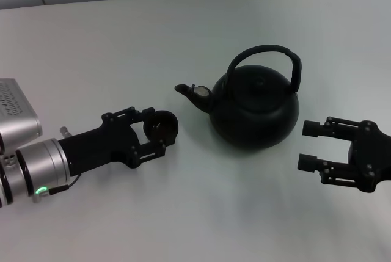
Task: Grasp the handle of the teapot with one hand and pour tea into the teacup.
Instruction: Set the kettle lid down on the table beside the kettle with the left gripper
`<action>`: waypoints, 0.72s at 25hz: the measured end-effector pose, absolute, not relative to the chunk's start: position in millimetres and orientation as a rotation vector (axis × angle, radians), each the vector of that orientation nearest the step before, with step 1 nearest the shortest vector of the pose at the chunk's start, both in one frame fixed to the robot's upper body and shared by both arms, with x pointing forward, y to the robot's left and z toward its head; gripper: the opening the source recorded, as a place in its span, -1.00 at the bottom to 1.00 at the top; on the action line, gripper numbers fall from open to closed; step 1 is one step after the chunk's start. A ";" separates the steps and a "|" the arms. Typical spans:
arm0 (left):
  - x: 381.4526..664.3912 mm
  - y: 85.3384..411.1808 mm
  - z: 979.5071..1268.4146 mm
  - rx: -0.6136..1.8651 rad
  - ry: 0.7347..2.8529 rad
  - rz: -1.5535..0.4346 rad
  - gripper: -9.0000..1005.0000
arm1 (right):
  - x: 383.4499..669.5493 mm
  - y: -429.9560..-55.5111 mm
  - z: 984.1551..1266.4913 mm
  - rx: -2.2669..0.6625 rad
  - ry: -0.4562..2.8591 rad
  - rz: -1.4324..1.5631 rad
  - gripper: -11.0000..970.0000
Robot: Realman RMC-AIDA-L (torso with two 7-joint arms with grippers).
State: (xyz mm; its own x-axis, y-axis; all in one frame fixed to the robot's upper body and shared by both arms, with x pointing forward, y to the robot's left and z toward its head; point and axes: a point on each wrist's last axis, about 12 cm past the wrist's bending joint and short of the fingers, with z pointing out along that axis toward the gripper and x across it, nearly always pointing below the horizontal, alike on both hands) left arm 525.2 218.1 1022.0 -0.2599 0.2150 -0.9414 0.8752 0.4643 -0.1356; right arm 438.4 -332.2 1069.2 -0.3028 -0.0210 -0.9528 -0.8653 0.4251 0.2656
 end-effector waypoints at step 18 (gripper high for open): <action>520.6 218.7 1014.1 0.940 1.789 -0.847 0.35 | 440.4 -331.4 1070.1 -0.793 1.656 1.036 0.47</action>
